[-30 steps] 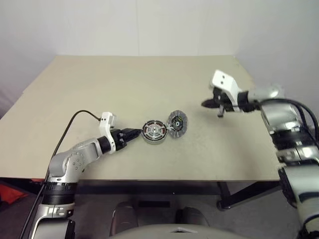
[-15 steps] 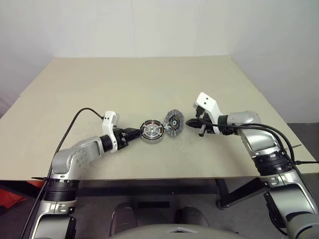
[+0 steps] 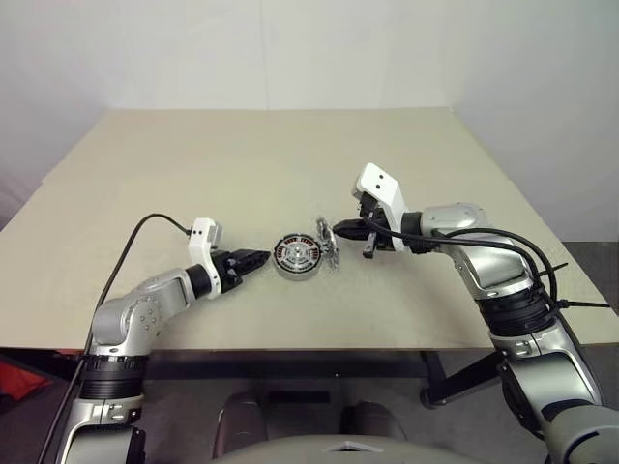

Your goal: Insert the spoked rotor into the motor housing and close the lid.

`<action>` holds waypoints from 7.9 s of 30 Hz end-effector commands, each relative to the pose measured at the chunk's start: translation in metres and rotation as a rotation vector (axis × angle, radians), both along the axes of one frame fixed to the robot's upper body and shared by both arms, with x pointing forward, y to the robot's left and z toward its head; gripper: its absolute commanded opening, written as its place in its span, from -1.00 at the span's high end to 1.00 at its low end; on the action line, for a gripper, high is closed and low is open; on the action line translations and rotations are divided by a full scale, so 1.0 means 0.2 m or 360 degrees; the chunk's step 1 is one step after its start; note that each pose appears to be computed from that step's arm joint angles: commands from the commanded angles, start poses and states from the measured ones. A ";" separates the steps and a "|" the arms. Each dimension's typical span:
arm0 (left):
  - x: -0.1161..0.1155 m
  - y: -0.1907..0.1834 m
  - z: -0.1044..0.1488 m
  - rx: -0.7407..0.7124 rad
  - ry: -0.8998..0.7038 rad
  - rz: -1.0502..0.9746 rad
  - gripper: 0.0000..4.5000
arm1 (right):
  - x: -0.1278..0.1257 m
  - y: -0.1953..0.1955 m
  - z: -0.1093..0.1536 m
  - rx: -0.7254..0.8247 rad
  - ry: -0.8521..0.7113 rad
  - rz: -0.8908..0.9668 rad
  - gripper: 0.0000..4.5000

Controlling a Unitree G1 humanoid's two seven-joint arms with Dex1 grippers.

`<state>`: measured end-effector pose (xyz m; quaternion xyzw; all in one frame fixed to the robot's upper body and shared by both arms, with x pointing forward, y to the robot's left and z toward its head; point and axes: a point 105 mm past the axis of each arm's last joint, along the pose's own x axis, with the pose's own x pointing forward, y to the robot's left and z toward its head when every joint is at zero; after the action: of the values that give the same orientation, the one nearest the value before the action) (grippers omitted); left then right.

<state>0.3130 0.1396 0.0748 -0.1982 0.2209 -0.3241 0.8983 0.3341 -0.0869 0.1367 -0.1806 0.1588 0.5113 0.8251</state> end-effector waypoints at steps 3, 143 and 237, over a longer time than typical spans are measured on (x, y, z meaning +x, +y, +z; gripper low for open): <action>0.02 0.00 0.08 -0.0004 -0.0088 0.0001 -0.17 | 0.01 0.05 0.01 0.0001 -0.0052 -0.0004 0.98; 0.19 0.24 0.22 0.0127 -0.0216 0.0269 -0.17 | 0.05 0.26 -0.38 0.0397 0.0007 0.0039 -0.38; 0.16 0.04 0.19 0.0039 -0.0162 0.0119 -0.17 | 0.06 -0.11 -0.84 -0.0235 0.0305 -0.0176 -0.38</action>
<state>0.3393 0.1517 0.0923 -0.1898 0.2027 -0.2849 0.9174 0.3716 -0.0697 0.0402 -0.1525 0.1379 0.5087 0.8360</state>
